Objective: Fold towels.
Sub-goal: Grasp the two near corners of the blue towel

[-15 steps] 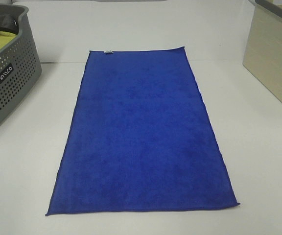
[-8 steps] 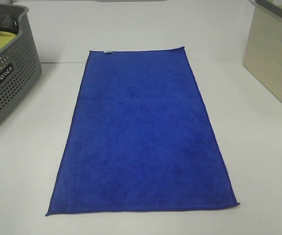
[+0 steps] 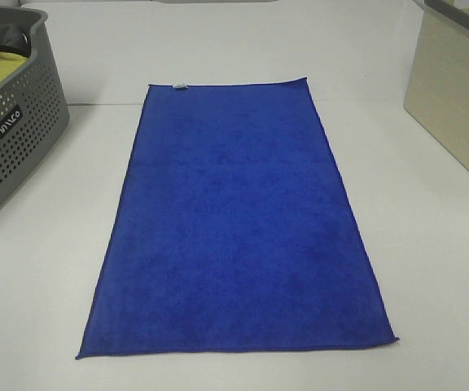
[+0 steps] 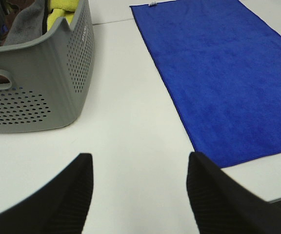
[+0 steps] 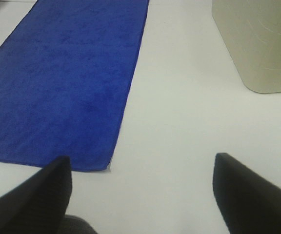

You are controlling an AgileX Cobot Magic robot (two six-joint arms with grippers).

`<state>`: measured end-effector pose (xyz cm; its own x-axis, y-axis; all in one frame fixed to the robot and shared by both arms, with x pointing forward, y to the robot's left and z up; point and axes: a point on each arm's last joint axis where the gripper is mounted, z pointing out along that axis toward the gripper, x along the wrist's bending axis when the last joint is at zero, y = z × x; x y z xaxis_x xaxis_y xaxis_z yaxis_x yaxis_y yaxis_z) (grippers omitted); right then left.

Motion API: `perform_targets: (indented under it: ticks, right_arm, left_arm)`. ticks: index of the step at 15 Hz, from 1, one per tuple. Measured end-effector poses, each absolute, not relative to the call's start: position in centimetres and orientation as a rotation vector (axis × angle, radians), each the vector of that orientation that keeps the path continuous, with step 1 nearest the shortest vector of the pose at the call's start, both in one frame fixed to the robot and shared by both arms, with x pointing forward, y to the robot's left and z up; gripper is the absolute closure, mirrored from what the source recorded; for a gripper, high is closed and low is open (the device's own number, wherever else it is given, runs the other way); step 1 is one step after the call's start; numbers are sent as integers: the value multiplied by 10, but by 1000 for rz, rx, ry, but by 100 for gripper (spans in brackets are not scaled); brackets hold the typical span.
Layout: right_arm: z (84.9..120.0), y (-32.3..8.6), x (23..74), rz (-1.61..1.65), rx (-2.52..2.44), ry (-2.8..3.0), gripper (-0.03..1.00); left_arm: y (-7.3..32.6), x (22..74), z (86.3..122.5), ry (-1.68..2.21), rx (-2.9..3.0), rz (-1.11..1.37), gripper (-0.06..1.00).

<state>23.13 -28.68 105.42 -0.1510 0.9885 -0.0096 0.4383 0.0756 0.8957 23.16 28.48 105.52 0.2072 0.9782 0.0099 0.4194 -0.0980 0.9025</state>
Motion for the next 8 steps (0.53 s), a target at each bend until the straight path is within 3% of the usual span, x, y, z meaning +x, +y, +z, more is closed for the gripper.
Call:
perform_targets:
  ticks: [8]
  right_arm:
    - [1062, -287, 245, 1050, 1500, 1649, 21]
  left_arm:
    - [285, 241, 1068, 1315, 1514, 873, 39]
